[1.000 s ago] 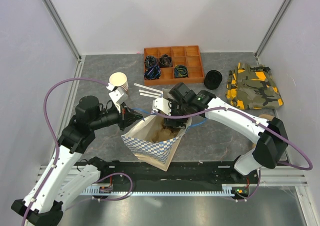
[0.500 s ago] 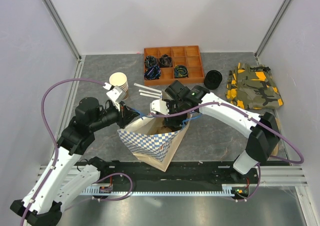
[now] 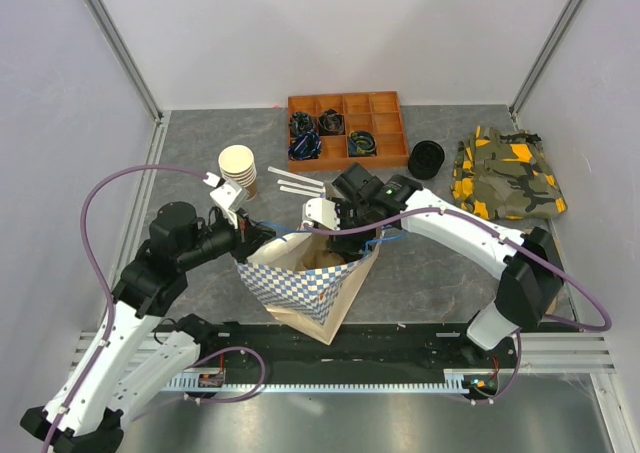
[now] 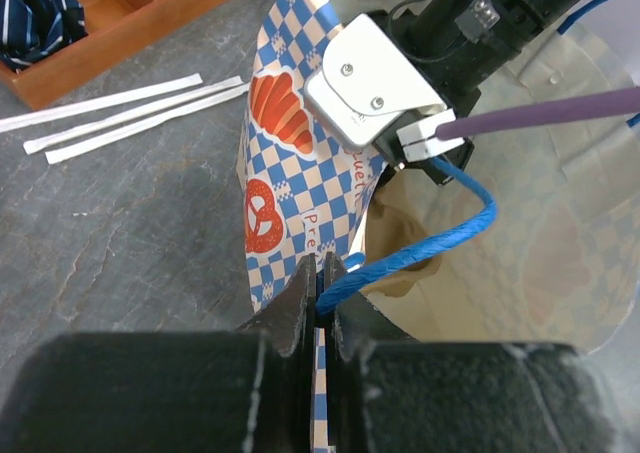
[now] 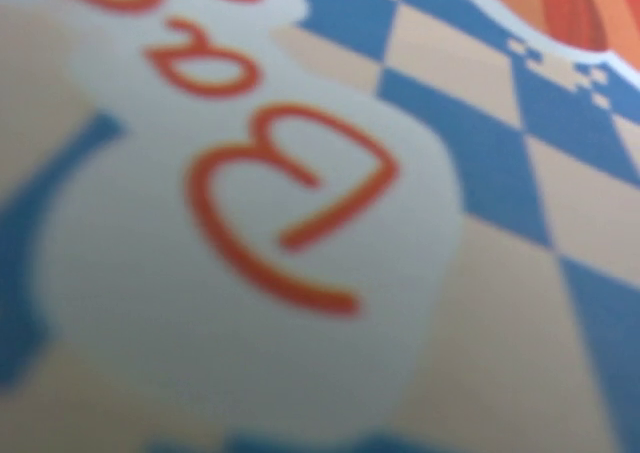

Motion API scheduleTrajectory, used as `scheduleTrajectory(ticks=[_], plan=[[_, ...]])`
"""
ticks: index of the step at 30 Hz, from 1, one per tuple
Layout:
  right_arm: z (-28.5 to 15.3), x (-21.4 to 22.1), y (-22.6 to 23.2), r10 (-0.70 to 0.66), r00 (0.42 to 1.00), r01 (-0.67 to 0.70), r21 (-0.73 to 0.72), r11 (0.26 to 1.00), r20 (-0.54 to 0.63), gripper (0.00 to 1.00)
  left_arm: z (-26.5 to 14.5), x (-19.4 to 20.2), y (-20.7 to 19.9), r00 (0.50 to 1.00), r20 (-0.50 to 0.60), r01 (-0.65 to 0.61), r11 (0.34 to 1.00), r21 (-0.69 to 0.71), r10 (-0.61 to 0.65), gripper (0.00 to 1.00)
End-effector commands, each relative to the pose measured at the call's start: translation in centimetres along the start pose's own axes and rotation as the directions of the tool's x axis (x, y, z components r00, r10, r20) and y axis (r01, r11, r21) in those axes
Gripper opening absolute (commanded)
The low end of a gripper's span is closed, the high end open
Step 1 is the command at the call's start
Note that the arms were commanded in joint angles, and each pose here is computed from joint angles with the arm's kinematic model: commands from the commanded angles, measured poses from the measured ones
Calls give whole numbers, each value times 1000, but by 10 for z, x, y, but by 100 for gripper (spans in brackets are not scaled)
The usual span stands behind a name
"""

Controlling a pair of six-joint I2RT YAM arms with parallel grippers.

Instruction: Pack the takeout coffee

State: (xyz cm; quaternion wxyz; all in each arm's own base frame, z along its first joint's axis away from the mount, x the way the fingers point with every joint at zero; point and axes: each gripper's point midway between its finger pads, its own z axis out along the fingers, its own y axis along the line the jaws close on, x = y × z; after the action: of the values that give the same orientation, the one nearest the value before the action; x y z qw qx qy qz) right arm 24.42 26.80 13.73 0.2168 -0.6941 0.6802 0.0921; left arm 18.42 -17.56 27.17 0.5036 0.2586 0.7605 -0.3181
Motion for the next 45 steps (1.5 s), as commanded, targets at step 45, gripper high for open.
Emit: scheduleTrajectory(ticks=[45], plan=[[-5, 52, 18, -43, 995, 44, 0, 999, -87, 11, 7, -13, 30, 995, -48, 78, 978, -192, -88, 2]])
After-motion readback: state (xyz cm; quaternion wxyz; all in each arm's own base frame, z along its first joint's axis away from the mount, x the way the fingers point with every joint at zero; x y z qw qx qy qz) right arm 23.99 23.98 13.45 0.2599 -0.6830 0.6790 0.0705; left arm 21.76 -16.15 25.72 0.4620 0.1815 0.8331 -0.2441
